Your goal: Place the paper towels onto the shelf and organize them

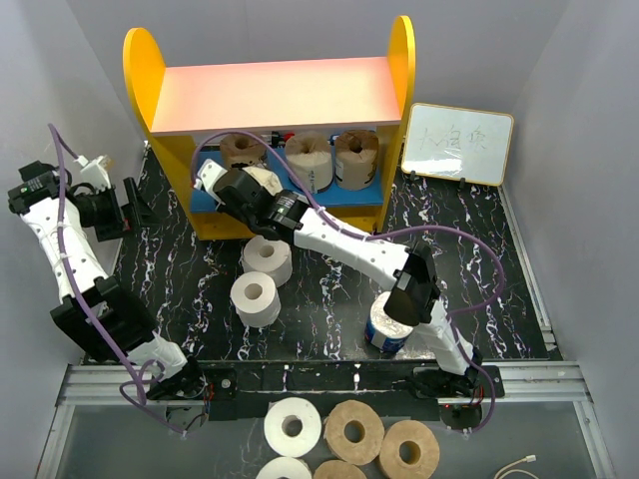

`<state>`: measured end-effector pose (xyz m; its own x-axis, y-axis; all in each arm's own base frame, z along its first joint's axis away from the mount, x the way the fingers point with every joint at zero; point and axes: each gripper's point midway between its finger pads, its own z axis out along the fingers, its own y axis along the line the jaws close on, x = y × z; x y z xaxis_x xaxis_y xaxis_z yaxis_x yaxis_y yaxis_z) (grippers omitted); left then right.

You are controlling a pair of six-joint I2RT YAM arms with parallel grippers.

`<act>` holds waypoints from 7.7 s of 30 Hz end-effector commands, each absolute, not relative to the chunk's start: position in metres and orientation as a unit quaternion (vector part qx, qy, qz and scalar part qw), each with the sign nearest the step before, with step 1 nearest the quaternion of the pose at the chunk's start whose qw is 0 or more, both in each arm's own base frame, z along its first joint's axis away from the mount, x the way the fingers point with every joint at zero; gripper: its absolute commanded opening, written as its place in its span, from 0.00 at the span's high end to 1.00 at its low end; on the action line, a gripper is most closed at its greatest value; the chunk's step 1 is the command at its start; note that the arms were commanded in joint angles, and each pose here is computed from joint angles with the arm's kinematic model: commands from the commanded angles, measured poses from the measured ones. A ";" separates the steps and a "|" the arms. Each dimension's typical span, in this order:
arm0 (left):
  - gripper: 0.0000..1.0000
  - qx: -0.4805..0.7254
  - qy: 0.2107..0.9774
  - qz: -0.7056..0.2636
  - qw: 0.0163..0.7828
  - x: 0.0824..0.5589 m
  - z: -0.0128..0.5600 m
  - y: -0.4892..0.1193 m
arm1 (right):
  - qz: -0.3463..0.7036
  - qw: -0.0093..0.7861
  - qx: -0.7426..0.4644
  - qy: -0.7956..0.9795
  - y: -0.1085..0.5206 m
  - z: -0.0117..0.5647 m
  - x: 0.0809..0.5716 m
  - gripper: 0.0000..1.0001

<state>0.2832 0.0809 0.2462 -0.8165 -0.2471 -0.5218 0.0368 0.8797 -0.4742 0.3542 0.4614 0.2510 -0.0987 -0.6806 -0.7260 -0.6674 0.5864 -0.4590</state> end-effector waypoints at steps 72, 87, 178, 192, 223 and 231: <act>0.02 0.211 0.890 -0.011 0.403 0.358 0.257 -0.115 | 0.072 0.693 -0.027 0.717 0.238 0.399 0.267 0.01; 0.01 0.173 0.877 -0.009 0.447 0.395 0.256 -0.125 | 0.055 0.690 -0.023 0.722 0.227 0.399 0.265 0.02; 0.04 0.527 0.829 -0.050 0.182 0.163 0.147 -0.137 | 0.026 0.598 -0.096 0.796 0.208 0.291 0.241 0.02; 0.07 0.584 0.794 0.014 0.168 0.159 0.131 -0.145 | 0.003 0.605 -0.078 0.793 0.195 0.299 0.249 0.02; 0.29 0.589 0.786 0.083 0.167 0.168 0.117 -0.152 | -0.016 0.594 -0.085 0.800 0.195 0.288 0.259 0.10; 0.44 0.594 0.783 0.092 0.161 0.169 0.115 -0.153 | -0.018 0.593 -0.083 0.801 0.192 0.287 0.261 0.10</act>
